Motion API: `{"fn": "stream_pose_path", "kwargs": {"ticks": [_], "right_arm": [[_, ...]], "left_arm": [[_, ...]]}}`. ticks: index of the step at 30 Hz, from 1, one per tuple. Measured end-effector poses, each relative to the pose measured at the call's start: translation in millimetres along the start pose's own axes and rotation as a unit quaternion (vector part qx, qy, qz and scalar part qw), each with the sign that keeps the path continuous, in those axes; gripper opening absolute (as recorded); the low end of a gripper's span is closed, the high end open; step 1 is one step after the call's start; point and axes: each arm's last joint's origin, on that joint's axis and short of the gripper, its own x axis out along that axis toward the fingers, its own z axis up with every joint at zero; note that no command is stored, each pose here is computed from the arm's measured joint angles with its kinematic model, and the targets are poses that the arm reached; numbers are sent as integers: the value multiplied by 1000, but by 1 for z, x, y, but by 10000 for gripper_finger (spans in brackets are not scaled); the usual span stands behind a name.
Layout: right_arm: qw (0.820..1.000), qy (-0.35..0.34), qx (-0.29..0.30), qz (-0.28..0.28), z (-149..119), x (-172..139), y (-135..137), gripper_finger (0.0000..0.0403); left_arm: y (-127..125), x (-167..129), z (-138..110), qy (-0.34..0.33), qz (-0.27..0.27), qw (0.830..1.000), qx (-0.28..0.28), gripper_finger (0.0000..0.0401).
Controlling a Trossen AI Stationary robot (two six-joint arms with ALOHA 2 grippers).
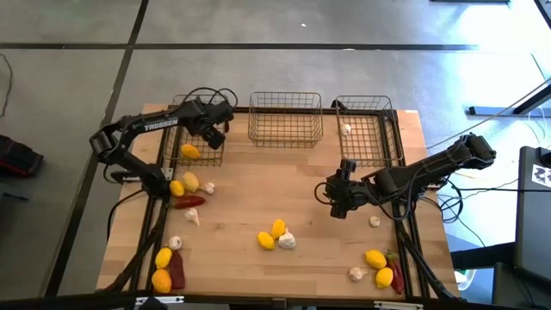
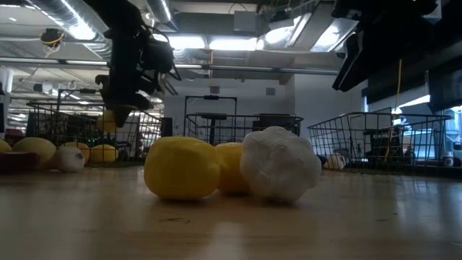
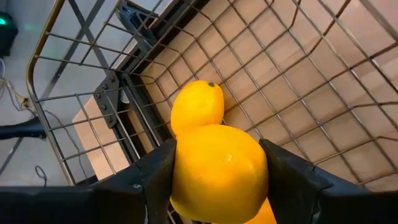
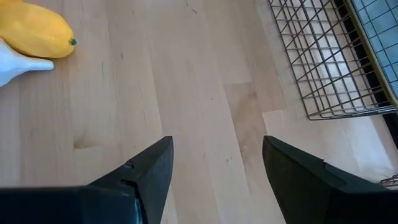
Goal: Sort produce into baskets
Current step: Put the yellow lemon into the left gold wire basket
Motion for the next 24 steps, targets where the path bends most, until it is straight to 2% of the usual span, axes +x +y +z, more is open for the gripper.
{"fn": "stream_pose_path", "kwargs": {"ticks": [8, 15, 24], "right_arm": [[1000, 0, 0, 0, 0, 0, 0, 243], [1000, 0, 0, 0, 0, 0, 0, 243], [1000, 0, 0, 0, 0, 0, 0, 243]], "left_arm": [[9, 6, 0, 17, 8, 1000, -10, 205], [9, 6, 0, 21, -8, 999, 35, 205], [4, 14, -4, 23, -30, 997, 66, 205]]}}
